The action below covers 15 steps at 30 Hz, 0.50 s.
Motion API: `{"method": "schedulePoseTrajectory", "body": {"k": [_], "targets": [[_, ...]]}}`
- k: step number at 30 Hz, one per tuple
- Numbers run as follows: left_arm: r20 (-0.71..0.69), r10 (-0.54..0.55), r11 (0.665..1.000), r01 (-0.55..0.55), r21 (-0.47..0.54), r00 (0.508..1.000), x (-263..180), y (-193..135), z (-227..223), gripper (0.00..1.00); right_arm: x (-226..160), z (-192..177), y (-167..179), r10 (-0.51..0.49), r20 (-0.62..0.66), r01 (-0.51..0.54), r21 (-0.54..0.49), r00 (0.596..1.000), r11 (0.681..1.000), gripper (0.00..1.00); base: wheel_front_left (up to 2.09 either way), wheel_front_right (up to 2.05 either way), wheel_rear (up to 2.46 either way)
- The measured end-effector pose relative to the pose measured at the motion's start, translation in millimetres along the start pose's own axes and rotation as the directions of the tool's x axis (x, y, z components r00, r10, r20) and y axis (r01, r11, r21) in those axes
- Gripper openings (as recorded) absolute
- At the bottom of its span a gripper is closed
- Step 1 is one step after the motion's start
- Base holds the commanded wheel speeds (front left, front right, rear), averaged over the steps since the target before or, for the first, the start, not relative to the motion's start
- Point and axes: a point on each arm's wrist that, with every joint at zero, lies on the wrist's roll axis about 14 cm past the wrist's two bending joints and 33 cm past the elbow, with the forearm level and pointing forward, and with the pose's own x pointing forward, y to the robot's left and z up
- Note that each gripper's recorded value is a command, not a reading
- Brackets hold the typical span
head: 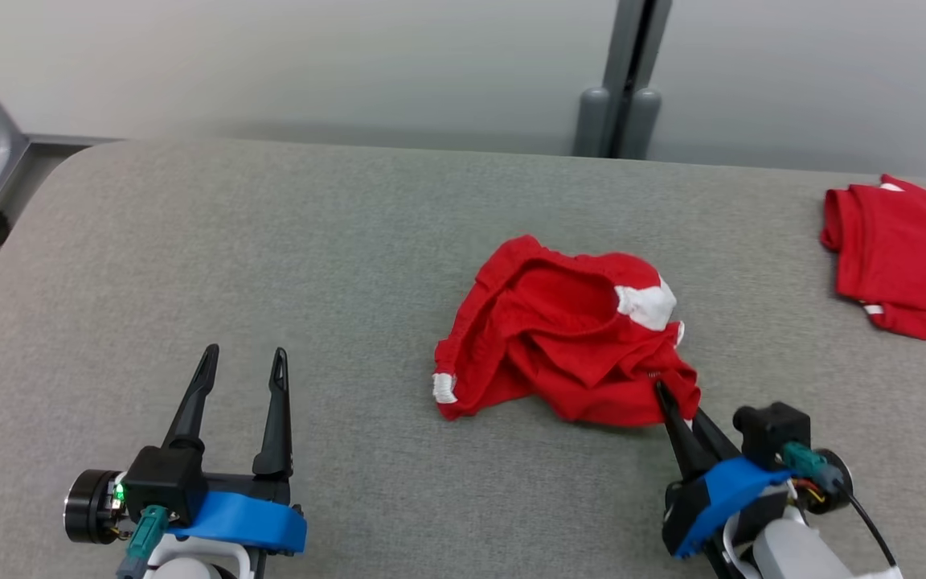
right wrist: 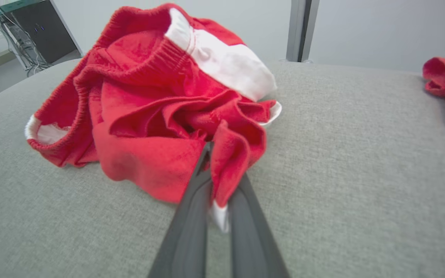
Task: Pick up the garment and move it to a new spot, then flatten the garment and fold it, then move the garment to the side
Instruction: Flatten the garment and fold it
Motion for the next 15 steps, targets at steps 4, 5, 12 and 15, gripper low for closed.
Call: {"method": "schedulePoseTrajectory", "body": {"k": [4,5,12,15], "targets": [[0.012,-0.032,0.999,0.032,-0.003,0.999,2,-11,3,1.0,-27,7,-3,-0.009,0.053,0.008,0.013,0.999,1.0,0.0,0.0,0.0,0.0],[0.014,-0.039,0.999,0.039,-0.004,0.999,2,-13,4,1.0,-34,8,-3,-0.014,0.063,0.013,0.016,0.998,1.0,0.0,0.0,0.0,0.0],[0.031,-0.08,0.997,0.08,-0.008,0.996,0,-27,9,1.0,-90,-4,-29,-0.113,0.052,0.11,0.056,0.992,0.992,0.0,0.0,0.0,0.0],[0.031,-0.092,0.996,0.092,-0.009,0.995,0,-31,9,1.0,-111,-11,-47,-0.175,0.018,0.174,0.058,0.984,0.983,0.0,0.0,0.0,0.0]]}}
